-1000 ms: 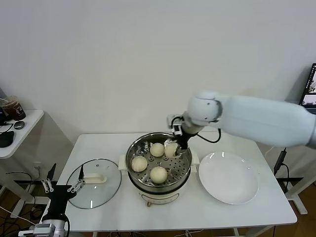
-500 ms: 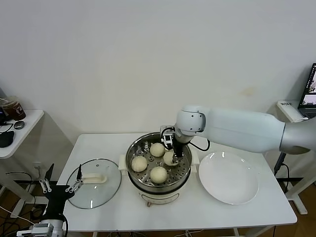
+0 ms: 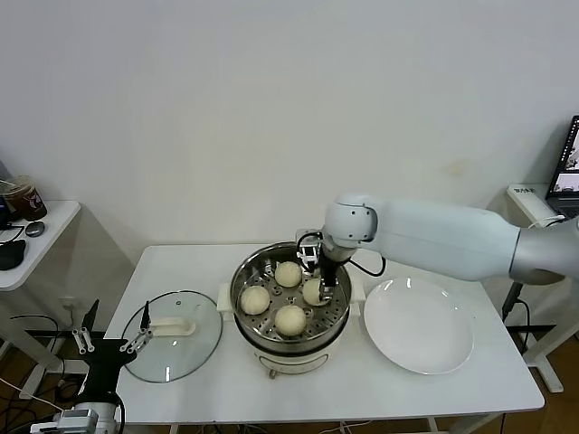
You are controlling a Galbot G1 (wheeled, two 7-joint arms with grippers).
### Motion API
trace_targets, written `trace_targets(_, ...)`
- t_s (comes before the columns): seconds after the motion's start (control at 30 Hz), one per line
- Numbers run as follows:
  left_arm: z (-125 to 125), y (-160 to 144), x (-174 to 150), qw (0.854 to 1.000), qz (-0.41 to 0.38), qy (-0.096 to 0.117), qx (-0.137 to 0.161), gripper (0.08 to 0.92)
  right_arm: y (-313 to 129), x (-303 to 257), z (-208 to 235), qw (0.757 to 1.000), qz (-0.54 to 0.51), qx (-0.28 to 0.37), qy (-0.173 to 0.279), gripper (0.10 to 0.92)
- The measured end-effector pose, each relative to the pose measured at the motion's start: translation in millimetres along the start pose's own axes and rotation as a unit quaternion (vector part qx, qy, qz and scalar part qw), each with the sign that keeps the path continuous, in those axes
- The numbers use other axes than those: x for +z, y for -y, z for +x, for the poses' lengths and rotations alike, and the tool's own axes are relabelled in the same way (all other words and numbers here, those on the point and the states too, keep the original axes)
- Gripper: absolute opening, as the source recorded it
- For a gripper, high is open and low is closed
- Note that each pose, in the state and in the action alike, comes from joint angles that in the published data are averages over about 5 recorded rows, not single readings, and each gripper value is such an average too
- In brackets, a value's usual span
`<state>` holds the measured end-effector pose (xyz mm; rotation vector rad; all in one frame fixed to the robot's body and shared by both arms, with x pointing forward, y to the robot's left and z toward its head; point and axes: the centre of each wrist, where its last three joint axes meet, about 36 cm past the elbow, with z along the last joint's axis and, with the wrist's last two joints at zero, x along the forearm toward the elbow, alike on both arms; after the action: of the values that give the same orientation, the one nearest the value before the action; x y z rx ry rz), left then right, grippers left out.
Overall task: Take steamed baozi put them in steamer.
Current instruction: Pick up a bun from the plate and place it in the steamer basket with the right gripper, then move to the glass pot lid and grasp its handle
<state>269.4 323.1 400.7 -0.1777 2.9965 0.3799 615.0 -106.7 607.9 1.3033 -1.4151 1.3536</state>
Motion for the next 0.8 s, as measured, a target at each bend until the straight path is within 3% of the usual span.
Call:
trace_targets(0.23, -0.9, 2.1, -1.0, 1.000, 0.002, 0.003, 0.003, 0.823, -15.5, 20.3, 24.1, 0.999, -0.010, 0.025, 0.026, 0.822)
trace_targets(0.47, 0.1, 1.5, 1.8, 1.000, 0.002, 0.005, 0.004, 0.823, -58.6, 72.8, 35.2, 0.987, -0.061, 0.102, 0.112, 0.823)
trace_targets(0.63, 3.3, 2.5, 5.9, 1.000, 0.001, 0.003, 0.005, 0.823, -97.8, 113.1, 34.7, 0.955, -0.100, 0.195, 0.199, 0.823)
trace_targets(0.8, 6.5, 6.6, 8.7, 1.000, 0.005, 0.004, 0.007, 0.823, -125.1, 137.3, 22.5, 0.907, -0.116, 0.291, 0.282, 0.823)
